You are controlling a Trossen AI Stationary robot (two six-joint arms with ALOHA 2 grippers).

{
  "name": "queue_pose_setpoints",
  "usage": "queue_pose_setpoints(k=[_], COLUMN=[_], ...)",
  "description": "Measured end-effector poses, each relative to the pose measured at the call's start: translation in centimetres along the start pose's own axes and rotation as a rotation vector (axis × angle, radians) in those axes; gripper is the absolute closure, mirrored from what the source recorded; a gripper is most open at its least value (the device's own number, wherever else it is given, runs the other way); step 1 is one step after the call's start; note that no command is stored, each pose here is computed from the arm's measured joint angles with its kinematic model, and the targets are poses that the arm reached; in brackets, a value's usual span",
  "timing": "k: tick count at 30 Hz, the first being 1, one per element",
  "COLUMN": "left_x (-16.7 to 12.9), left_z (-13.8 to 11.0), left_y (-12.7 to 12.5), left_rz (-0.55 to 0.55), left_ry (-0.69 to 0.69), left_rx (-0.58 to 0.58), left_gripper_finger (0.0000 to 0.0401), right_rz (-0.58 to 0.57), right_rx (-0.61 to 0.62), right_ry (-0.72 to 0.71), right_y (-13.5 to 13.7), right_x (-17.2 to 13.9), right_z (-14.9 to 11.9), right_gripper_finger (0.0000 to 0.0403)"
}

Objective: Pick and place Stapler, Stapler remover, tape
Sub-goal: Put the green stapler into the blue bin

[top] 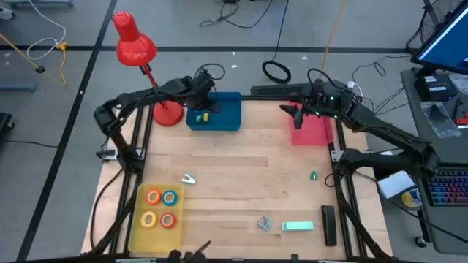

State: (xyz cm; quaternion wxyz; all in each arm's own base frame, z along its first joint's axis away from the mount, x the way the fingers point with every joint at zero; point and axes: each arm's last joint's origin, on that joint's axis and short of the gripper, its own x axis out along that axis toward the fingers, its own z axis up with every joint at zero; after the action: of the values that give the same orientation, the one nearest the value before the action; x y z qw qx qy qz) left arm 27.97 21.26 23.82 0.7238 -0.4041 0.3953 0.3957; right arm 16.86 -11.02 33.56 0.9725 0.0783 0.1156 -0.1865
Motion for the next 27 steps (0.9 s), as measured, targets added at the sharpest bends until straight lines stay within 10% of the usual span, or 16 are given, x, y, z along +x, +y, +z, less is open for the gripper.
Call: queue_pose_setpoints(k=[27], left_x=[-7.6], left_z=[-11.8], left_y=[-11.3], left_rz=[-0.250], left_ry=[-0.081], left_rx=[0.418], left_gripper_finger=[0.0203], right_rz=[0.175], right_rx=[0.257], right_ry=[0.347], right_y=[2.7], right_x=[-5.6], right_z=[-3.3], right_gripper_finger=[0.0206])
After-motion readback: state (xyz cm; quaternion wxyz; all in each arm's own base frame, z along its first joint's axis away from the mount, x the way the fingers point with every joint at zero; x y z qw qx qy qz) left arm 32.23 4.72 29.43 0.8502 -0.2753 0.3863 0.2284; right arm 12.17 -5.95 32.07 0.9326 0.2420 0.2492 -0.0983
